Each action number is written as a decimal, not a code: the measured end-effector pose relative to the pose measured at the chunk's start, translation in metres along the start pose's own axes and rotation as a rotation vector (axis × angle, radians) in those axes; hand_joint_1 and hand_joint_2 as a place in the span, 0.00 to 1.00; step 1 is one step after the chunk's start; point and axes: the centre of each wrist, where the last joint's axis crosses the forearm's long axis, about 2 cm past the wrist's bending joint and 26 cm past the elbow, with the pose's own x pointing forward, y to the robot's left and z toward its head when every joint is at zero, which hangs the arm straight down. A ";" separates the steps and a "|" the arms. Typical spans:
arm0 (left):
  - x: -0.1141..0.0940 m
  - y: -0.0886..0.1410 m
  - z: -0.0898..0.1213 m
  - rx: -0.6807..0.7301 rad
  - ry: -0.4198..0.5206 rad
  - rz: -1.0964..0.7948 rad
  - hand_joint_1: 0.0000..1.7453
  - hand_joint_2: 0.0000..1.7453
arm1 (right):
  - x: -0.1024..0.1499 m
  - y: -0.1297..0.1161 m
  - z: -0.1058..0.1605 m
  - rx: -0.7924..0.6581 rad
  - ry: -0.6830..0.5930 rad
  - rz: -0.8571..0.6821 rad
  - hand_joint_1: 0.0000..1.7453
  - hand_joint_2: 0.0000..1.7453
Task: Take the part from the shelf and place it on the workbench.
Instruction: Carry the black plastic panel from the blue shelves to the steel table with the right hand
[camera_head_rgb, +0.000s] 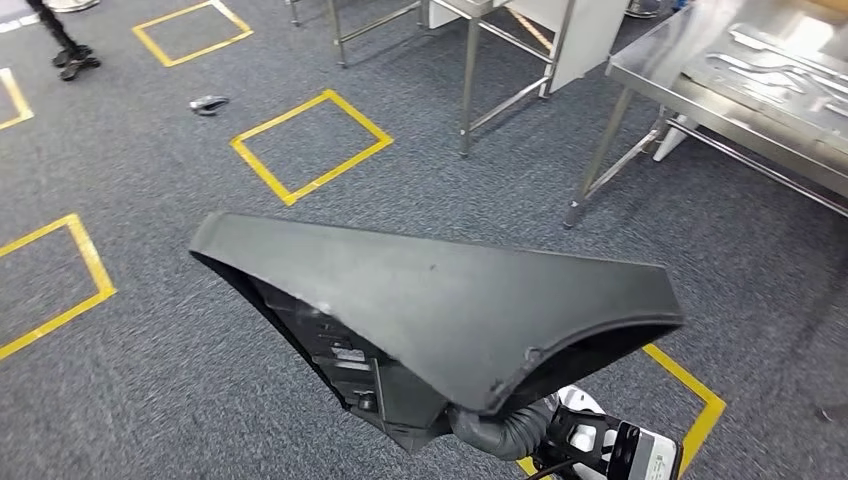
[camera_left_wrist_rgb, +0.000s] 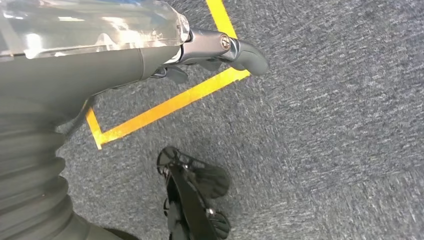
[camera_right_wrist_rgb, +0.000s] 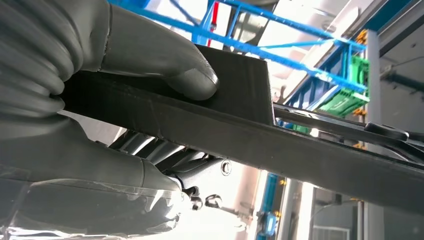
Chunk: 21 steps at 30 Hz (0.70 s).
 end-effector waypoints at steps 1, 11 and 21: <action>0.000 0.000 0.000 -0.001 -0.001 -0.001 0.00 1.00 | 0.000 0.000 0.000 0.000 0.001 -0.001 0.96 1.00; 0.007 -0.002 -0.003 -0.023 -0.013 -0.013 0.00 1.00 | 0.008 -0.003 -0.009 0.010 -0.019 0.010 0.96 1.00; 0.007 -0.001 -0.003 -0.035 -0.016 -0.028 0.00 1.00 | 0.014 -0.006 -0.015 0.004 -0.031 0.029 0.96 1.00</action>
